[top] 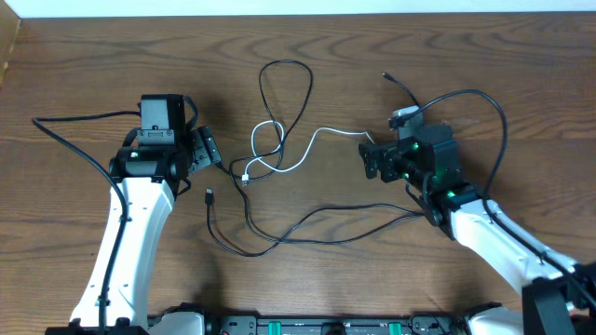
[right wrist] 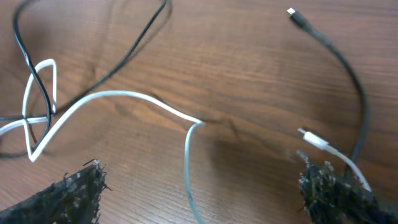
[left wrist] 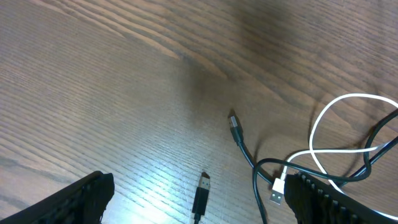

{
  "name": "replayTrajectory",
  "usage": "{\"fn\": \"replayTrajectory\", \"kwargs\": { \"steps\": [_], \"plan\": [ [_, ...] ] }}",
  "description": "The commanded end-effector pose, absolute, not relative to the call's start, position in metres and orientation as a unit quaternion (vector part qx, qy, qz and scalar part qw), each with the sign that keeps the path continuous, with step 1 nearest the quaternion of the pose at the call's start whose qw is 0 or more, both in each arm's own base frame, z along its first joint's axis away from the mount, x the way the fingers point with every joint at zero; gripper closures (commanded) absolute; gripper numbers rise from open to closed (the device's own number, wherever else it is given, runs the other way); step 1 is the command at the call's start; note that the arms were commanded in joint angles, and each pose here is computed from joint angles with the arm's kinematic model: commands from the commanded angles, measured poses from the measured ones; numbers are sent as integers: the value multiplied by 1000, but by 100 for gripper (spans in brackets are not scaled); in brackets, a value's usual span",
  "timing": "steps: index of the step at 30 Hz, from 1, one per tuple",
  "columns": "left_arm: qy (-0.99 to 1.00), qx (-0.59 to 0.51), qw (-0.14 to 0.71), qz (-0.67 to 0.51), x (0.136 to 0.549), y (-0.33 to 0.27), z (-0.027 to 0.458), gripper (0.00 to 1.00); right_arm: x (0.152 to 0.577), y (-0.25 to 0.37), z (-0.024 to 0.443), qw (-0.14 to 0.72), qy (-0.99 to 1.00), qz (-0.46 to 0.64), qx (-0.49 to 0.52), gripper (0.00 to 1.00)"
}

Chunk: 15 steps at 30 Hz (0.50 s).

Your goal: Untangle cables

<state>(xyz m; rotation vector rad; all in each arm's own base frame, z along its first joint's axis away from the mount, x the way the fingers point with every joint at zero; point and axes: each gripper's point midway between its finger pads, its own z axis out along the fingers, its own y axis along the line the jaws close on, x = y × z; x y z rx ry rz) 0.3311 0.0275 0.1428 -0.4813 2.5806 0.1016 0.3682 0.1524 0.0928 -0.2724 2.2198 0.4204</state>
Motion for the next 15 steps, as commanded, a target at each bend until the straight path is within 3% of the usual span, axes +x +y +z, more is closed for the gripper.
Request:
{"fn": "replayTrajectory", "kwargs": {
  "steps": [1, 15],
  "plan": [
    [947, -180, 265, 38, 337, 29, 152, 9, 365, 168, 85, 410, 879, 178, -165, 6],
    [947, -180, 265, 38, 336, 29, 152, 8, 346, 171, 53, 362, 885, 158, -247, 19]
  ]
}}
